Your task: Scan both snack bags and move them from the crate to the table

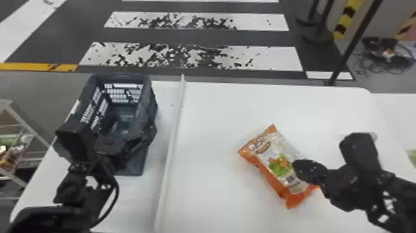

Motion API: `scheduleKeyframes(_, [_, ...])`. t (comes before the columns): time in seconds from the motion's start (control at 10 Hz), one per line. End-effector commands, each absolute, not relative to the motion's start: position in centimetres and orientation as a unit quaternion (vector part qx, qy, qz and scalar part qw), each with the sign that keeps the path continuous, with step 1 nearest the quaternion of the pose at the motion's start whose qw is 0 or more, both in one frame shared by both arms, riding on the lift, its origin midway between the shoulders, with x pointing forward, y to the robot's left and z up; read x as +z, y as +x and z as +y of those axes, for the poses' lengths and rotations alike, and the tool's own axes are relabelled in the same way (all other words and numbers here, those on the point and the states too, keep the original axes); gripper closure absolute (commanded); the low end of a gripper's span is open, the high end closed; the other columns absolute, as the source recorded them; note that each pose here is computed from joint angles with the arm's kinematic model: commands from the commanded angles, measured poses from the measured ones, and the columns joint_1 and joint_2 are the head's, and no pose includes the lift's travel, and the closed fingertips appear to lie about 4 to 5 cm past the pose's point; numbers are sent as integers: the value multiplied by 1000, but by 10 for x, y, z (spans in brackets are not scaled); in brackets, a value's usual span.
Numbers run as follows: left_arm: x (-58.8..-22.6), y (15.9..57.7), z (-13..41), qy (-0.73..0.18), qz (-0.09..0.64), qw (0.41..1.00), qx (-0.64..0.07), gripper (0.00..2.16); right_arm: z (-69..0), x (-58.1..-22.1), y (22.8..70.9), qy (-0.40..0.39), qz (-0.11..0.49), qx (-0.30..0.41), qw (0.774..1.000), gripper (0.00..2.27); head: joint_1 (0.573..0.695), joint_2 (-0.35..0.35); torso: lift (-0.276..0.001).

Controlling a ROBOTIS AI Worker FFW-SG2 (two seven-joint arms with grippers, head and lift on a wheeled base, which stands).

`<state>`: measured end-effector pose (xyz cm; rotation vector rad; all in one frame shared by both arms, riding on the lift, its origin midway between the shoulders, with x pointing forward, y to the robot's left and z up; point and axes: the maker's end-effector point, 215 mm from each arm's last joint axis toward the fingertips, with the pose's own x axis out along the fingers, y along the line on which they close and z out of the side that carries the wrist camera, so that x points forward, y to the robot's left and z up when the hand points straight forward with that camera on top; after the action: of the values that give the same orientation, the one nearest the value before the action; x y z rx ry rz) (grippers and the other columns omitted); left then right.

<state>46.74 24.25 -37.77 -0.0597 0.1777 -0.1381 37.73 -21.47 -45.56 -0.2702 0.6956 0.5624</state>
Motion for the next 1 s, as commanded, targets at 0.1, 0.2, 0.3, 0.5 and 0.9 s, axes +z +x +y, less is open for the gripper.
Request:
scheduleKeyframes(0.1, [-380, 466, 244, -30, 90, 993, -68, 87, -210, -475, 357, -123, 359, 279, 882, 2250, 695, 39, -88])
scheduleKeyframes(0.2, [-380, 466, 244, -30, 90, 993, -68, 87, -209, -487, 356, -125, 363, 282, 879, 2250, 695, 43, -88])
scheduleKeyframes(0.3, [-380, 466, 242, -31, 91, 993, -69, 87, -207, -500, 356, -126, 370, 285, 875, 2250, 695, 45, -88])
scheduleKeyframes(0.5, [-380, 466, 242, -31, 90, 993, -69, 87, -206, -516, 356, -129, 377, 289, 871, 2250, 695, 48, -88])
scheduleKeyframes(0.9, [-380, 466, 242, -31, 90, 993, -69, 87, -203, -545, 352, -135, 393, 297, 860, 2250, 695, 53, -88])
